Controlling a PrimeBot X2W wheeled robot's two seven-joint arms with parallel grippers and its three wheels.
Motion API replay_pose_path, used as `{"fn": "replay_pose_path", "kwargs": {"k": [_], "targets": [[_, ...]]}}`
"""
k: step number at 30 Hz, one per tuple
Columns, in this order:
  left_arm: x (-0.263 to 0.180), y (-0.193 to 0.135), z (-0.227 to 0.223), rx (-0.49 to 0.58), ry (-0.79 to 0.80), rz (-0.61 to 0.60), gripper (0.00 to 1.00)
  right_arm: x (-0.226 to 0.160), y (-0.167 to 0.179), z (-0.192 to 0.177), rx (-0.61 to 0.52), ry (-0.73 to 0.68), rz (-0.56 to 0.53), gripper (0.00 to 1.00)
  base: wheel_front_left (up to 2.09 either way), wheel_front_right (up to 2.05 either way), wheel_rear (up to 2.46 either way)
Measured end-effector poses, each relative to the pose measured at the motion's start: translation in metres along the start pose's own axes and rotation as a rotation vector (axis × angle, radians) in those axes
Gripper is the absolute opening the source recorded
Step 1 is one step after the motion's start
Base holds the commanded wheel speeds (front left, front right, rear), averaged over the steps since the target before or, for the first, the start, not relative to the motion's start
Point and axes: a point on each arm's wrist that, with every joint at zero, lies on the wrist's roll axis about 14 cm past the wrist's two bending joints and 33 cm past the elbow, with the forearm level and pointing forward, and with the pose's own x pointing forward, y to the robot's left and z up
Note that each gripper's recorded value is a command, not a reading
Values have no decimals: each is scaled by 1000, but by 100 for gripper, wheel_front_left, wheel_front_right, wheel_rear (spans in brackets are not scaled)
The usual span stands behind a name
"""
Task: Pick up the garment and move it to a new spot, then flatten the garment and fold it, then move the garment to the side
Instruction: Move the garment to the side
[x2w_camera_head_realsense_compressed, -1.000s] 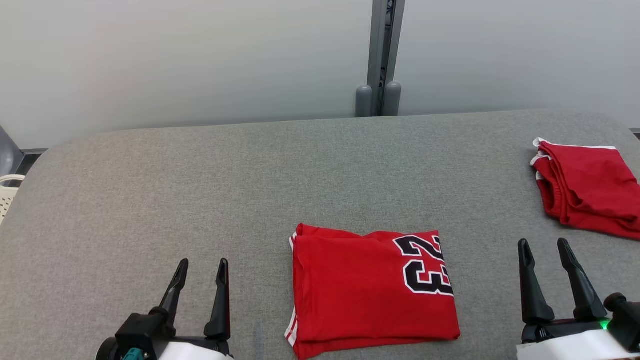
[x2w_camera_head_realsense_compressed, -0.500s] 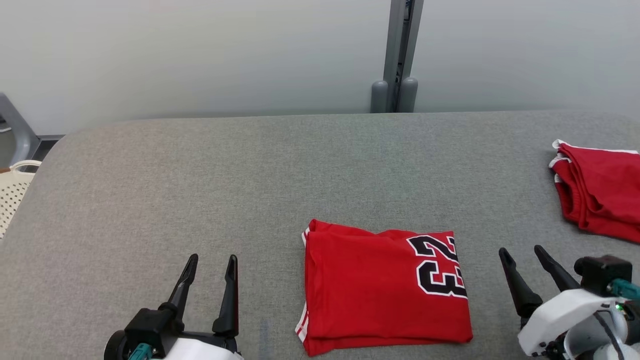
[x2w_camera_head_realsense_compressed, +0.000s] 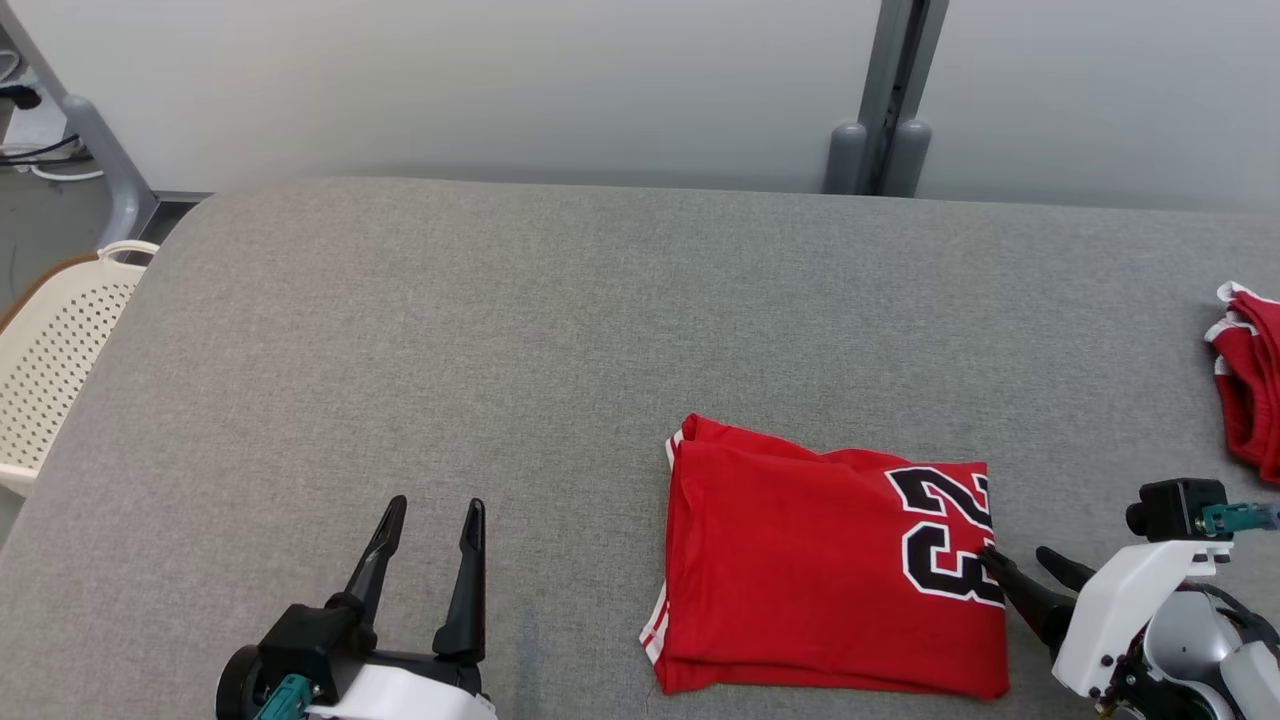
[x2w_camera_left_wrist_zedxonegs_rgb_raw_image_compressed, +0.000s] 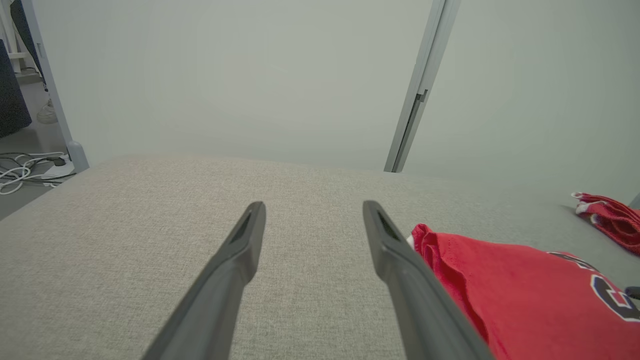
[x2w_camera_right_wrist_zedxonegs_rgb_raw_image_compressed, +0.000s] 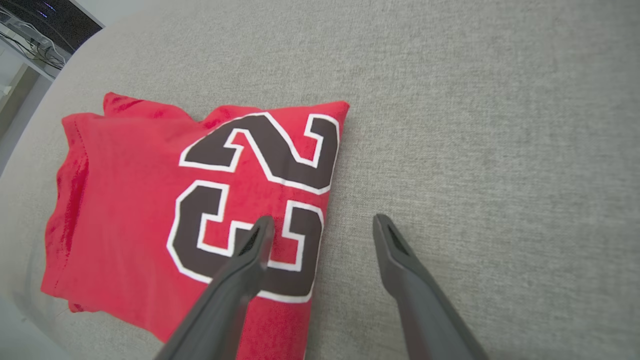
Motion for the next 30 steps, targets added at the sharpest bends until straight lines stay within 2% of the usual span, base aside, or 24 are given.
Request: {"fn": "replay_pose_path", "kwargs": {"k": [5,12,13,14,15,17,24,30], "targets": [[-1,7,-6,5,20,20,100,14,4,-7,69,74,39,100,0,0,0],[-3,15,-7,14,24,45,100,29,15,-14,96,150,84,100,0,0,0],[-3,15,-7,14,26,45,100,30,18,-14,88,155,95,82,0,0,0],[-4,16,-8,15,26,46,100,31,21,-14,85,152,103,46,0,0,0],[-4,16,-7,17,26,48,100,32,23,-14,84,151,108,35,0,0,0],[-4,17,-7,17,24,50,100,33,26,-12,74,144,119,0,0,0,0],[0,11,-7,16,24,30,100,29,12,14,36,57,93,0,0,0,0],[9,-11,-9,13,26,-40,100,9,-21,34,-4,7,15,0,0,0,0]]}}
